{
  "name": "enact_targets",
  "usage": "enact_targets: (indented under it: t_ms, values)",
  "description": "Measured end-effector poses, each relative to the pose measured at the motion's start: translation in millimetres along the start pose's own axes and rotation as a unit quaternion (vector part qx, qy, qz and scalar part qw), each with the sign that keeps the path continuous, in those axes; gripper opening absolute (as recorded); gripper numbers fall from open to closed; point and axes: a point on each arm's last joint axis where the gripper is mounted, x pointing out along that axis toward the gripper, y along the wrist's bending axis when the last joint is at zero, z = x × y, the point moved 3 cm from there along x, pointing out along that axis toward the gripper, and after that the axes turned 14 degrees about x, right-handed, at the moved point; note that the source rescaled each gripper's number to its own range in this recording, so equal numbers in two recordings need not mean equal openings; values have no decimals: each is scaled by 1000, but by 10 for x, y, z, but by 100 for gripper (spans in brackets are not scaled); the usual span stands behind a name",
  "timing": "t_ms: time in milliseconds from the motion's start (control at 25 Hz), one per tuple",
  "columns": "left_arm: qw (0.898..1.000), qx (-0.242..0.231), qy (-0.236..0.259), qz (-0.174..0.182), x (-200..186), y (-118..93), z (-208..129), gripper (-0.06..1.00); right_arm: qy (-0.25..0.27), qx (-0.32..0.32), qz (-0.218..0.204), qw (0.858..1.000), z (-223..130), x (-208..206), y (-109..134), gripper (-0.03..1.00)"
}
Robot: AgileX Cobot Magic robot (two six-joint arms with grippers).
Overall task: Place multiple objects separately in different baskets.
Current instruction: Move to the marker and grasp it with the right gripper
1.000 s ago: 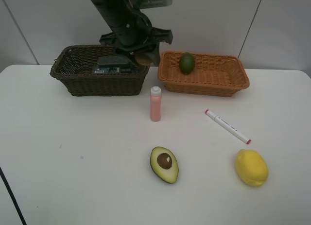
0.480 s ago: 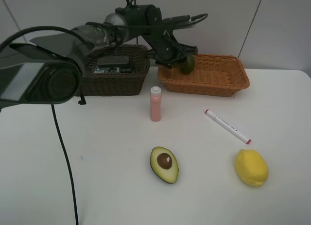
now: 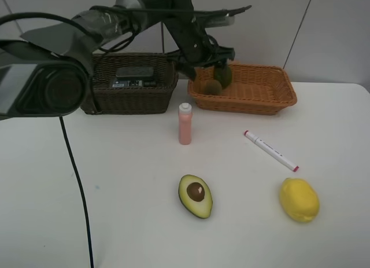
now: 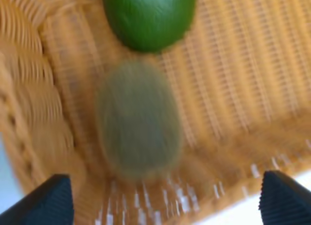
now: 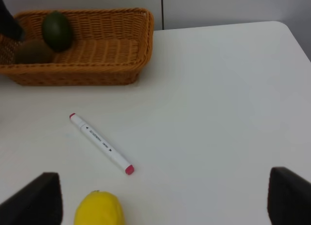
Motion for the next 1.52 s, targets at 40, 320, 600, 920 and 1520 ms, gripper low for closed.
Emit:
enact_targets:
  t_ms: [40, 320, 600, 920, 1520]
  values:
    - [1000, 2, 17, -2, -101, -24, -21, 99, 0, 0, 0, 1000, 0, 0, 0, 100]
    - [999, 17, 35, 4, -558, -95, -10, 99, 0, 0, 0, 1000, 0, 0, 0, 100]
    - [993, 25, 62, 96, -1160, 318, -211, 99, 0, 0, 0, 1000, 0, 0, 0, 100]
    - [965, -152, 106, 186, -2490, 1528, -1413, 99, 0, 0, 0, 1000, 0, 0, 1, 100]
    - [971, -171, -5, 167, -3523, 350, -3248, 99, 0, 0, 0, 1000, 0, 0, 1, 100]
